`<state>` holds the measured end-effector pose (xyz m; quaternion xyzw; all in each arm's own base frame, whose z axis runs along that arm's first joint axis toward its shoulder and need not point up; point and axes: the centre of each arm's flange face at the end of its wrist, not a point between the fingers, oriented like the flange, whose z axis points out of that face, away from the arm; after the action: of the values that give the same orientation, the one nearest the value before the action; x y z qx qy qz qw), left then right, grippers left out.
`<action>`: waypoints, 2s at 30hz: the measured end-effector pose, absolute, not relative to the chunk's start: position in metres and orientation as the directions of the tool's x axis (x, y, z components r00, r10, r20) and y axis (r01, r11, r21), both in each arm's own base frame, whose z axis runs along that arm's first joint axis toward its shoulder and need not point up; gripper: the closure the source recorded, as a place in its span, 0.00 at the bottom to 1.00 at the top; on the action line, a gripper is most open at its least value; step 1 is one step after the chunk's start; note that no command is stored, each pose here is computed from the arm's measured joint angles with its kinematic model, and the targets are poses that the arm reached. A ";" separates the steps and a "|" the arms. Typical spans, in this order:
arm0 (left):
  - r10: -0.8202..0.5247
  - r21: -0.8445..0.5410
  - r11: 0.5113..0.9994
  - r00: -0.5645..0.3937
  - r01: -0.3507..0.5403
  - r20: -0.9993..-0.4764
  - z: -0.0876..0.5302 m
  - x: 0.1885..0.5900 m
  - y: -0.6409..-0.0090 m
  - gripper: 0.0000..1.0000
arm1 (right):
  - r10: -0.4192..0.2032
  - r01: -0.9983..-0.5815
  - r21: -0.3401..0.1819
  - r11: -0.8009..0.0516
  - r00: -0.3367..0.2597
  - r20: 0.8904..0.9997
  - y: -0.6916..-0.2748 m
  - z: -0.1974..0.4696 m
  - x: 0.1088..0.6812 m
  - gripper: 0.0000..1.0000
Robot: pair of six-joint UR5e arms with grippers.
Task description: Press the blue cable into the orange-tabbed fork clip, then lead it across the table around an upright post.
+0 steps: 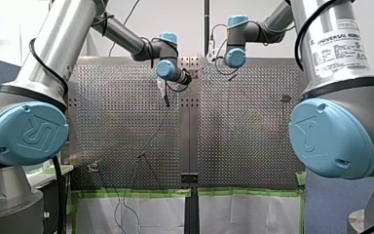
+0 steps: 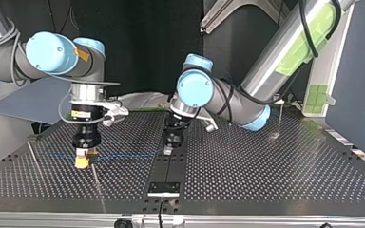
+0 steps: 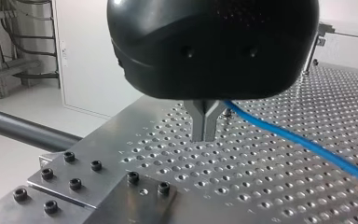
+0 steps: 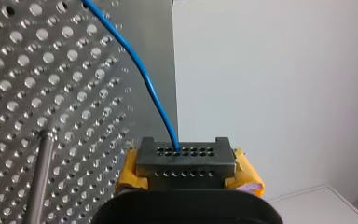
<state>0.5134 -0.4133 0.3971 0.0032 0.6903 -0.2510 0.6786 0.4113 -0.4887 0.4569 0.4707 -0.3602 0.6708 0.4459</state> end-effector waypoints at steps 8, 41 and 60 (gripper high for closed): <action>-0.347 -0.351 0.866 -0.076 0.357 -0.935 0.423 0.516 -0.419 1.00 | 0.262 -0.946 -0.070 -0.317 -0.158 0.952 -0.500 0.457 0.397 1.00; -0.312 -0.317 0.862 -0.079 0.394 -0.947 0.438 0.539 -0.468 1.00 | 0.264 -0.975 -0.089 -0.206 -0.142 0.954 -0.550 0.449 0.333 1.00; -0.314 -0.324 0.845 -0.097 0.425 -0.945 0.424 0.544 -0.498 1.00 | 0.225 -0.979 -0.096 -0.182 -0.137 0.965 -0.586 0.419 0.298 1.00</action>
<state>0.5443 -0.4978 0.4243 0.0404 0.6875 -0.2752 0.6708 0.2985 -0.5864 0.4194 0.4474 -0.4212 0.6252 0.4812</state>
